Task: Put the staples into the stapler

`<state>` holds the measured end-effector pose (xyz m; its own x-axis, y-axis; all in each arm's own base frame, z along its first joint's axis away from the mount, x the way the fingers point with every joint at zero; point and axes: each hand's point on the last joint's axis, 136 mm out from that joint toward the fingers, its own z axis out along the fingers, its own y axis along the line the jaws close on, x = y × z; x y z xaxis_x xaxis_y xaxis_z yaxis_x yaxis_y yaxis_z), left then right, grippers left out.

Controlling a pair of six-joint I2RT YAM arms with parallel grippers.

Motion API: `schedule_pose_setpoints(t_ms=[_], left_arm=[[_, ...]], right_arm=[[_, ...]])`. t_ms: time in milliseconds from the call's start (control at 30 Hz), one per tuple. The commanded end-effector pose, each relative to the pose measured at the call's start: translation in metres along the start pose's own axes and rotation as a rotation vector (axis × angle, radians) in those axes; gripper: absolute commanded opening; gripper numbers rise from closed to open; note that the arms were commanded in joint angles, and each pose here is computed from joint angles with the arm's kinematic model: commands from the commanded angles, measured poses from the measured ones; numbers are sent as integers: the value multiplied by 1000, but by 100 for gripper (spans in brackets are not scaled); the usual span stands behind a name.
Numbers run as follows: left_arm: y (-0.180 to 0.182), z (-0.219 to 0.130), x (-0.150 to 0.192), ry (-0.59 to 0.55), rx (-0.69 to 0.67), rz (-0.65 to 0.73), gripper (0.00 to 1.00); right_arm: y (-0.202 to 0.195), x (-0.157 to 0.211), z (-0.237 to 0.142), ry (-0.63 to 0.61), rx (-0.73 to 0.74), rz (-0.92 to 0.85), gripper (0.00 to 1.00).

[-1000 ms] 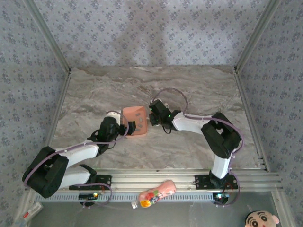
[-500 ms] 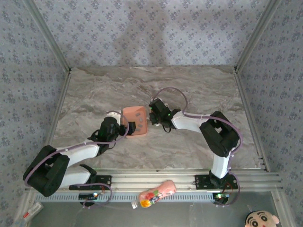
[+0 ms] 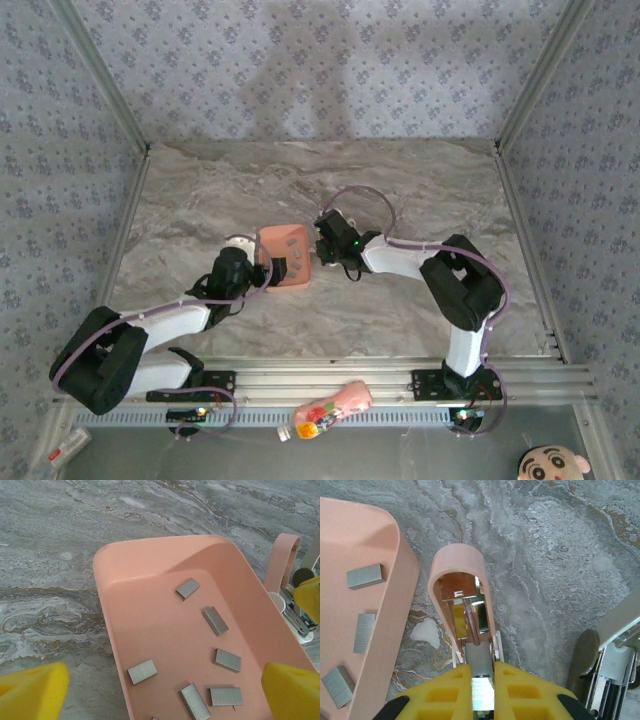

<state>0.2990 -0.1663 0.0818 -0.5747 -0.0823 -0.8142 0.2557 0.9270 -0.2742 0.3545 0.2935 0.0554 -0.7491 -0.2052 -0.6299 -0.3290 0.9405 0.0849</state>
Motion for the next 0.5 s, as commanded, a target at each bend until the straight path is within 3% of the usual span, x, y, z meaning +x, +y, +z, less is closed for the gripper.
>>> schedule_pose_setpoints(t_ms=[0, 467], left_arm=[[-5, 1, -10, -22, 4, 11, 98], [-6, 2, -11, -21, 8, 8, 98]], right_arm=[[-6, 8, 2, 43, 32, -22, 14], [-8, 19, -2, 80, 40, -35, 13]])
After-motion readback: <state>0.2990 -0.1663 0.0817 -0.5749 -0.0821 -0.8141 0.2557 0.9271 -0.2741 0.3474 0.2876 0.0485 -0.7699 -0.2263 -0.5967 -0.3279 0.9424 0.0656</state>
